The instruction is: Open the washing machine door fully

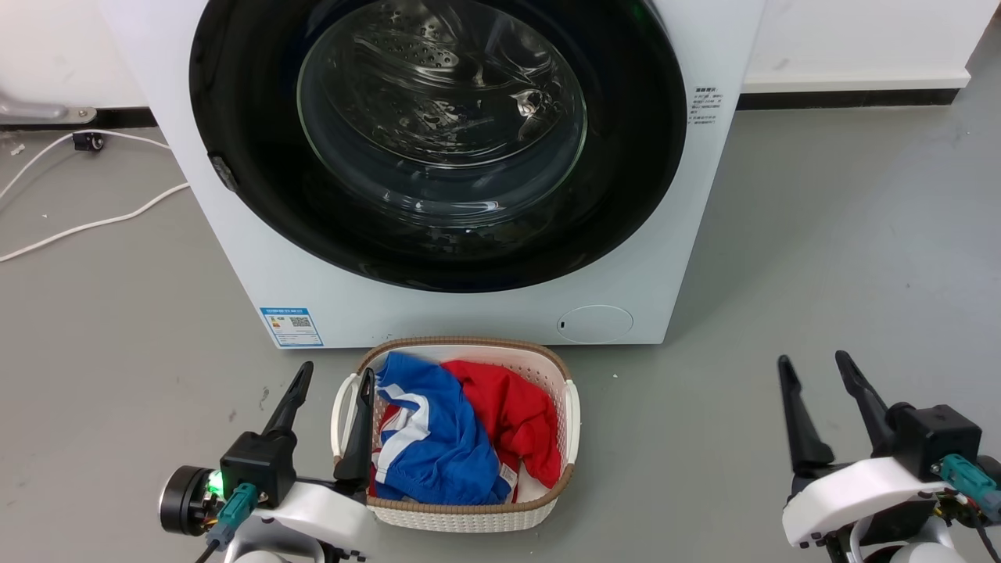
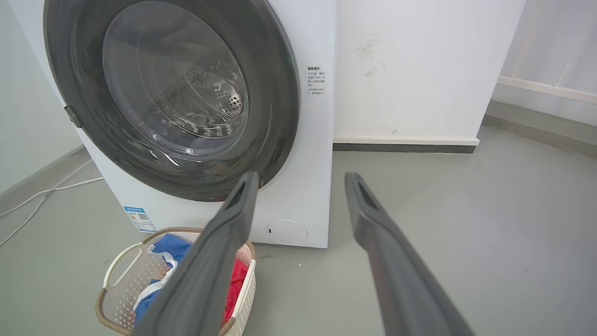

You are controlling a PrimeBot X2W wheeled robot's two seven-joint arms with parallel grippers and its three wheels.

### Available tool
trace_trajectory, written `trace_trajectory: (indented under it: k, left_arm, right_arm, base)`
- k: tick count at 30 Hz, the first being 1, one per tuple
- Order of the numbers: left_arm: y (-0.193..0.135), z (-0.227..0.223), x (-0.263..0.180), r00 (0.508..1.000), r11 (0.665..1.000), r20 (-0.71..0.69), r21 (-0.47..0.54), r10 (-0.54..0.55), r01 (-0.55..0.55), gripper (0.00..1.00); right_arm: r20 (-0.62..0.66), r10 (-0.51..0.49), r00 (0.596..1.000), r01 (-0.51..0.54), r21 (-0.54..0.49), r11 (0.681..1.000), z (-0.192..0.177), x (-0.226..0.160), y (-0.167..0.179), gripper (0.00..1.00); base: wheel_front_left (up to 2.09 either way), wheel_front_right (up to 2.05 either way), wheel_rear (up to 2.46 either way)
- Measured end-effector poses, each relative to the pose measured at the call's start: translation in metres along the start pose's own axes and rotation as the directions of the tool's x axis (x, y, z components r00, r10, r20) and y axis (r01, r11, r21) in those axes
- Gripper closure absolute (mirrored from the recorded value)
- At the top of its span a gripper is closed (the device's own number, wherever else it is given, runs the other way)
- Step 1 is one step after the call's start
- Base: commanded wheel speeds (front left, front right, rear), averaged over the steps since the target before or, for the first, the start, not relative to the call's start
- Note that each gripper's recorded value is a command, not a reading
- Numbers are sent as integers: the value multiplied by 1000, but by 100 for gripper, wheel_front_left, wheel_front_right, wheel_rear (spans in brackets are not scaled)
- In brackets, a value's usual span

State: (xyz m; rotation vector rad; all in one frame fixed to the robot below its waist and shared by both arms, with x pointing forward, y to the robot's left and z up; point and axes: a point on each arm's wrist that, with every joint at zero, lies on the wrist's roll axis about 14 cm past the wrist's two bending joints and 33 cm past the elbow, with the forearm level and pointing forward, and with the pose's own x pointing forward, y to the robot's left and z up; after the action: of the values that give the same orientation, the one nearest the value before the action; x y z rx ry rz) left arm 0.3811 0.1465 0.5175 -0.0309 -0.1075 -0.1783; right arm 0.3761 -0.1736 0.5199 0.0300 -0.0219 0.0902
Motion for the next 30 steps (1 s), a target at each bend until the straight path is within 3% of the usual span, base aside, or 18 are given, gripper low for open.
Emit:
trace_trajectory:
  k: [12,17,18,20,23,26,28,30]
  left_arm:
    - [2,0,1,1000,1000,2,-21,10,-10,0]
    - [3,-3,3,1000,1000,-4,-21,17,-17,0]
    - [4,-3,4,1000,1000,-5,-20,18,-18,0]
    - [4,-3,6,1000,1000,-3,-19,20,-20,0]
    - [6,-4,9,1000,999,-4,-22,24,-24,0]
    - [7,-5,14,1000,999,-5,-21,26,-27,0]
    - [9,-8,18,999,999,-8,-25,31,-32,0]
    - [10,-10,22,999,999,-10,-30,37,-37,0]
  right_arm:
    - [-14,-52,999,53,215,975,-6,-2,-14,100]
    - [-35,-123,992,127,407,905,-15,-2,-34,100]
    - [-38,-148,988,147,489,860,-17,-1,-41,100]
    - [-42,-191,981,183,546,818,-20,1,-54,100]
    - [-41,-246,968,201,711,674,-20,8,-69,100]
    - [-41,-316,948,190,869,457,-20,18,-88,100]
    - [-50,-349,936,160,943,292,-22,25,-100,100]
    - [-47,-375,926,118,978,170,-19,34,-112,100]
  base:
    - [0,0,0]
    - [0,0,0]
    - [0,0,0]
    - [0,0,0]
    - [0,0,0]
    - [0,0,0]
    - [0,0,0]
    - [0,0,0]
